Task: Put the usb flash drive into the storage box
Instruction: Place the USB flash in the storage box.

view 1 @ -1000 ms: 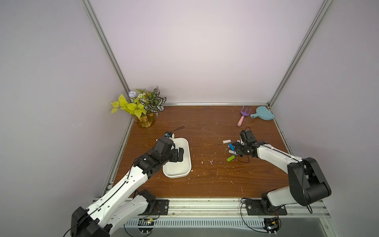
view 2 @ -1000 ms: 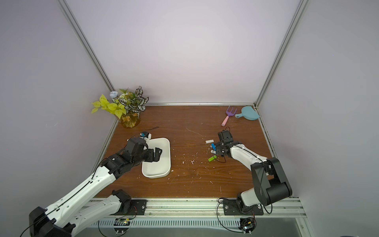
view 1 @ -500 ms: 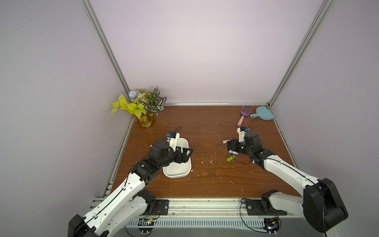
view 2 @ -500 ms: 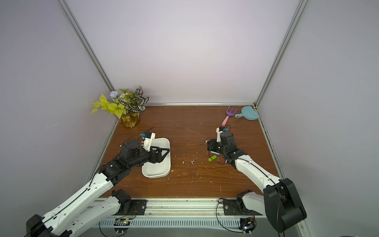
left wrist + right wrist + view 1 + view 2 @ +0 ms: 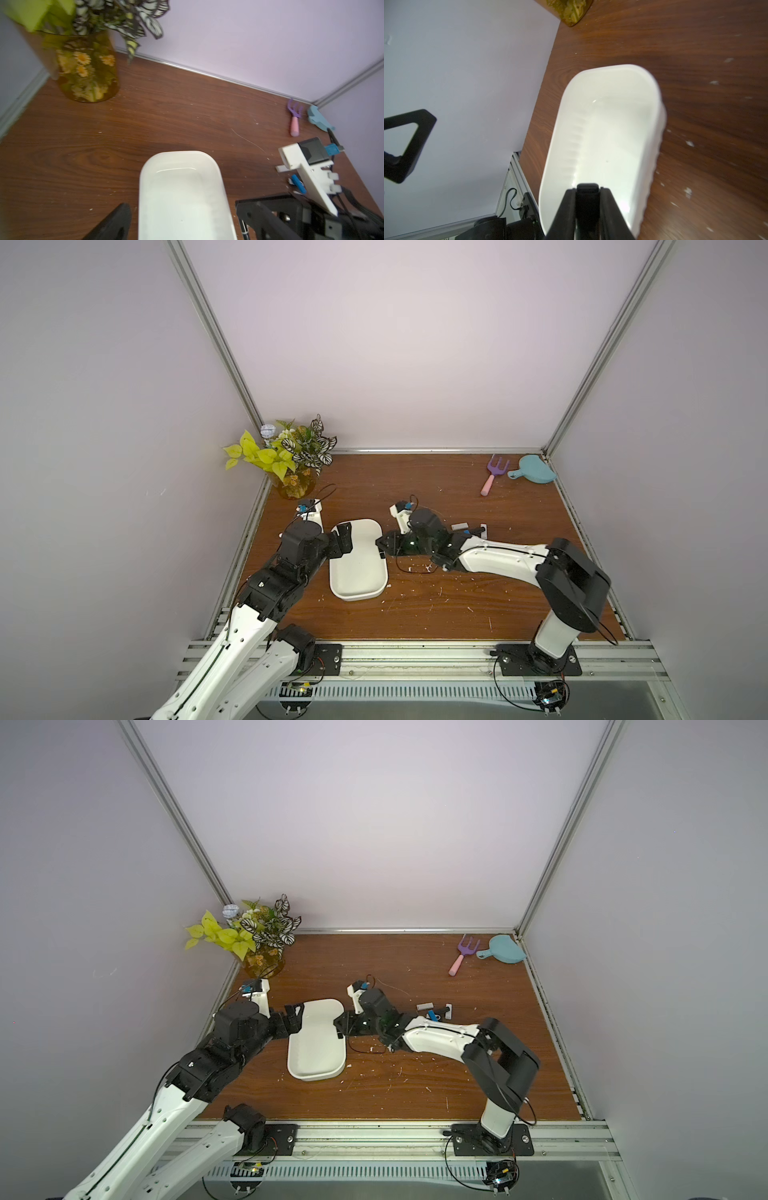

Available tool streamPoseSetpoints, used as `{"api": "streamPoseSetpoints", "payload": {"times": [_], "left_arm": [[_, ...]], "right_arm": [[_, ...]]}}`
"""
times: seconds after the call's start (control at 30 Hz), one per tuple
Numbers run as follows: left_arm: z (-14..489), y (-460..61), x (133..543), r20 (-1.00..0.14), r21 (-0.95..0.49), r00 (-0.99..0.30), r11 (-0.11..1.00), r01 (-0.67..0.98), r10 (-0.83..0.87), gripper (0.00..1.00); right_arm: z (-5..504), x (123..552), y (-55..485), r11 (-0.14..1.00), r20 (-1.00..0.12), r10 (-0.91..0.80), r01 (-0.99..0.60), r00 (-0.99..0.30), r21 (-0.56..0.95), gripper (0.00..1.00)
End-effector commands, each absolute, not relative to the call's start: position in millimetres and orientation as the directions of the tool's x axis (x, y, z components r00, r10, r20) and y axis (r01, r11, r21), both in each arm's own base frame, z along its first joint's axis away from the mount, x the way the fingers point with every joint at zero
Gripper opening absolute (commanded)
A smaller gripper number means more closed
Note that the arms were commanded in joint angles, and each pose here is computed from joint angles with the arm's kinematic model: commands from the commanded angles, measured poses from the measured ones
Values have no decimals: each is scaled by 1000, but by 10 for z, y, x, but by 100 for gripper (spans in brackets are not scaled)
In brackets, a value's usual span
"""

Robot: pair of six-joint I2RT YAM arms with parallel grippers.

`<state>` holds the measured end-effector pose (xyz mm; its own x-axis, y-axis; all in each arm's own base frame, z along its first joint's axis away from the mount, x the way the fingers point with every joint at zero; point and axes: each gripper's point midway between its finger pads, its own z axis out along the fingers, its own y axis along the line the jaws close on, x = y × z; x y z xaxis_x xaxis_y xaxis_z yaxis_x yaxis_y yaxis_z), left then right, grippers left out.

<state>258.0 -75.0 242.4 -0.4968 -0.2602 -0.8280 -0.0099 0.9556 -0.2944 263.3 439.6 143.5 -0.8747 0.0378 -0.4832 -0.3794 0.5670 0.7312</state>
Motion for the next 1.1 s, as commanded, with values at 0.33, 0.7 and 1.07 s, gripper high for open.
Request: {"api": "streamPoseSetpoints", "payload": {"times": [0.33, 0.7, 1.07], "left_arm": [[2296, -531, 2517, -845, -227, -481, 971, -75, -234, 94], [2273, -572, 2519, -842, -233, -488, 971, -55, -230, 94], [2264, -581, 2514, -841, -236, -490, 971, -49, -229, 95]], "right_arm": [[1028, 3057, 5466, 656, -507, 53, -353, -860, 667, 2], [727, 3347, 5662, 742, -545, 66, -324, -836, 587, 9], [772, 3372, 5747, 750, -557, 60, -331, -829, 572, 37]]}}
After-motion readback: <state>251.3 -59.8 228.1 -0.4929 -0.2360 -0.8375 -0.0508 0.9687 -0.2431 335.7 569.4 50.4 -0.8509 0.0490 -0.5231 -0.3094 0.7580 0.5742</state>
